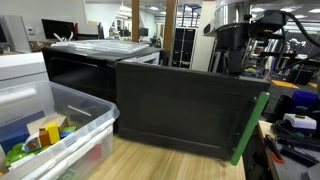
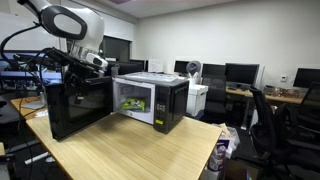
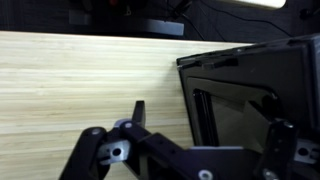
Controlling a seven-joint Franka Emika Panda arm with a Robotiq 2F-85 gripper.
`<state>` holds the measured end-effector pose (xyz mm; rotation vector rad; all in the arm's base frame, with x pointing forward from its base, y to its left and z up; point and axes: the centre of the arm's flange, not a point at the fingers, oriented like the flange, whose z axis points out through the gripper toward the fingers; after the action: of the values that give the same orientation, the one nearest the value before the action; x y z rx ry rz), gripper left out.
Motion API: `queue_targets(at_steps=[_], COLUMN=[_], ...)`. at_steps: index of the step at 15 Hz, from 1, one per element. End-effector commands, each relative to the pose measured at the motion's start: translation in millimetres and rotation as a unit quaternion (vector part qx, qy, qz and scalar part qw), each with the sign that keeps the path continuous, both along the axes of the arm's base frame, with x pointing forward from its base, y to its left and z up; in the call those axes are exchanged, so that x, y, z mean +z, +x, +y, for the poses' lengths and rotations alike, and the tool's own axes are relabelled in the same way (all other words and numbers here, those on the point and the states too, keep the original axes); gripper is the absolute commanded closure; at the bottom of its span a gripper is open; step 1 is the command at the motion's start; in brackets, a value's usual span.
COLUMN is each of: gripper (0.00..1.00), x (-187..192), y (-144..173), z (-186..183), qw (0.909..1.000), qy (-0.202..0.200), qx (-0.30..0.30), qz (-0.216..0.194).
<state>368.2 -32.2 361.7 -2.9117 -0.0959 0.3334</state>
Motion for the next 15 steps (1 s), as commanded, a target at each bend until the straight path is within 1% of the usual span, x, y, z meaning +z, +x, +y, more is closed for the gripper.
queue_targets(at_steps=[1, 5, 7, 11, 15], gripper=[0.0, 0.0, 0.0, 0.0, 0.0], x=[9.0, 17.1, 19.0, 24.4, 29.4], y=[-25.0, -37.9, -37.8, -27.9, -8.8], z=[19.9, 34.8, 33.3, 14.9, -16.7], qw=[0.9995, 0.9986, 0.9984, 0.9992, 0.9997], qy=[0.009, 0.019, 0.016, 0.006, 0.009], qx=[0.028, 0.049, 0.054, 0.038, -0.013], qz=[-0.004, -0.007, -0.007, -0.006, -0.018])
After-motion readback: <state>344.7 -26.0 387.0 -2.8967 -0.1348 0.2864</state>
